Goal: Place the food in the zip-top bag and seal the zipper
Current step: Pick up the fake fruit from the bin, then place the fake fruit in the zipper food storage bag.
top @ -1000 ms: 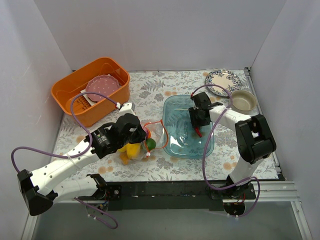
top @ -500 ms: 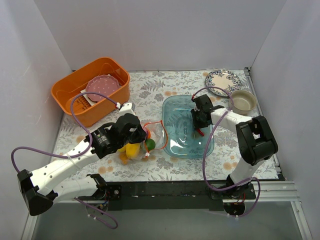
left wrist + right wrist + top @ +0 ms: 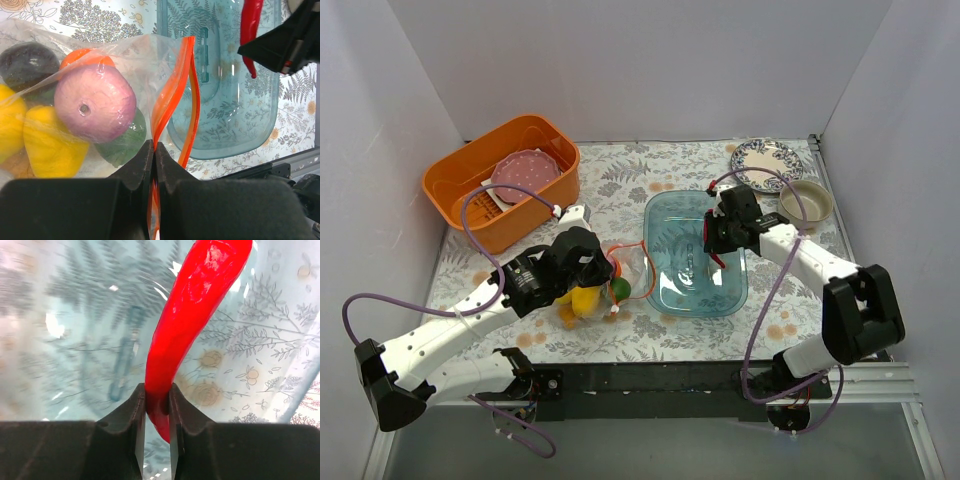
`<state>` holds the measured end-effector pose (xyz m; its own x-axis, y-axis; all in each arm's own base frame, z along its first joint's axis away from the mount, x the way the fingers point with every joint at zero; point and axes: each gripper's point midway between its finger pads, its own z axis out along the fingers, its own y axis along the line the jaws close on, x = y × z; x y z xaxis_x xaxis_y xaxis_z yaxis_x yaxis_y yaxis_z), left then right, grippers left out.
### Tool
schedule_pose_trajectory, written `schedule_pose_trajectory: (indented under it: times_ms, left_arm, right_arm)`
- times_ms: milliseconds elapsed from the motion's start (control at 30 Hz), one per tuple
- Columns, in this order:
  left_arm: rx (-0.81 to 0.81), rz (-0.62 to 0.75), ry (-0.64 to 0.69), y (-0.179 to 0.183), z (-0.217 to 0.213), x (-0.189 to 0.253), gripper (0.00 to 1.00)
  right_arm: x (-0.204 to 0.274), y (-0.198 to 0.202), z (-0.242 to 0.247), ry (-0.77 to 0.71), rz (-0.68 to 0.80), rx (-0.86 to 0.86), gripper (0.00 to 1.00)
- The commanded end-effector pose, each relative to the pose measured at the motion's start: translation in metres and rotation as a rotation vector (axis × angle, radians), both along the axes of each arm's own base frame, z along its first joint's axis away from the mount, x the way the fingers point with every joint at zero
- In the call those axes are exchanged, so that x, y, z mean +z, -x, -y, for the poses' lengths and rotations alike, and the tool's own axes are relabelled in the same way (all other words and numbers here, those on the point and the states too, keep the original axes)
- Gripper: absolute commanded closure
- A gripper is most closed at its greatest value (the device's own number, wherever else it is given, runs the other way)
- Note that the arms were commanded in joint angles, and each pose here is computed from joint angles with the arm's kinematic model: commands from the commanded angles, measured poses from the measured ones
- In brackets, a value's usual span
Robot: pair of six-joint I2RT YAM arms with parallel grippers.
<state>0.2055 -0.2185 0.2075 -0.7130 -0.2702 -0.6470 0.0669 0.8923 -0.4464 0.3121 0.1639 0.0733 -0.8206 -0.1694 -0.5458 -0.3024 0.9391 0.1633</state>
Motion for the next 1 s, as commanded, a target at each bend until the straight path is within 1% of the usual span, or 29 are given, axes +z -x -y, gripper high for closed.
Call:
schedule_pose_trajectory:
  times_ms: [0,33,100,133,200,233,333,467,733,900,967]
  left_arm:
    - [0.003,0.016,-0.002,-0.001,-0.003,0.002,1.00]
    - [0.002,0.017,0.000,-0.001,-0.002,0.002,1.00]
    - [0.002,0.015,0.002,-0.002,-0.001,0.002,1.00]
    - [-0.001,0.015,0.003,-0.002,-0.001,0.002,1.00]
    - [-0.002,0.016,0.002,-0.002,0.000,0.003,1.00]
    - [-0.004,0.014,0.000,-0.001,0.000,0.002,1.00]
    - [-0.002,0.010,0.001,-0.001,0.000,0.000,1.00]
    - [0.001,0.003,0.015,-0.001,0.002,-0.002,1.00]
    - [-0.002,-0.001,0.012,-0.001,0.002,-0.005,1.00]
    - [-0.007,-0.004,0.005,-0.001,0.003,-0.007,1.00]
    - [-0.004,-0.006,0.005,-0.002,0.004,-0.009,1.00]
  right_arm:
    - [0.033,0.018,-0.019,-0.139,0.024,0.077,0.86]
    - [0.044,0.025,-0.027,-0.193,0.025,0.104,0.86]
    - [0.051,0.036,-0.036,-0.257,0.013,0.146,0.86]
    - [0.063,0.043,-0.044,-0.318,0.021,0.187,0.86]
    - [0.073,0.054,-0.052,-0.384,0.022,0.231,0.85]
    - [0.086,0.061,-0.059,-0.437,0.037,0.275,0.85]
    - [0.107,0.075,-0.067,-0.509,0.055,0.353,0.84]
    - [0.120,0.095,-0.074,-0.592,0.028,0.439,0.83]
    - [0.123,0.133,-0.082,-0.722,-0.072,0.568,0.81]
    - [0.133,0.146,-0.086,-0.782,-0.085,0.636,0.79]
    - [0.134,0.150,-0.090,-0.810,-0.113,0.636,0.78]
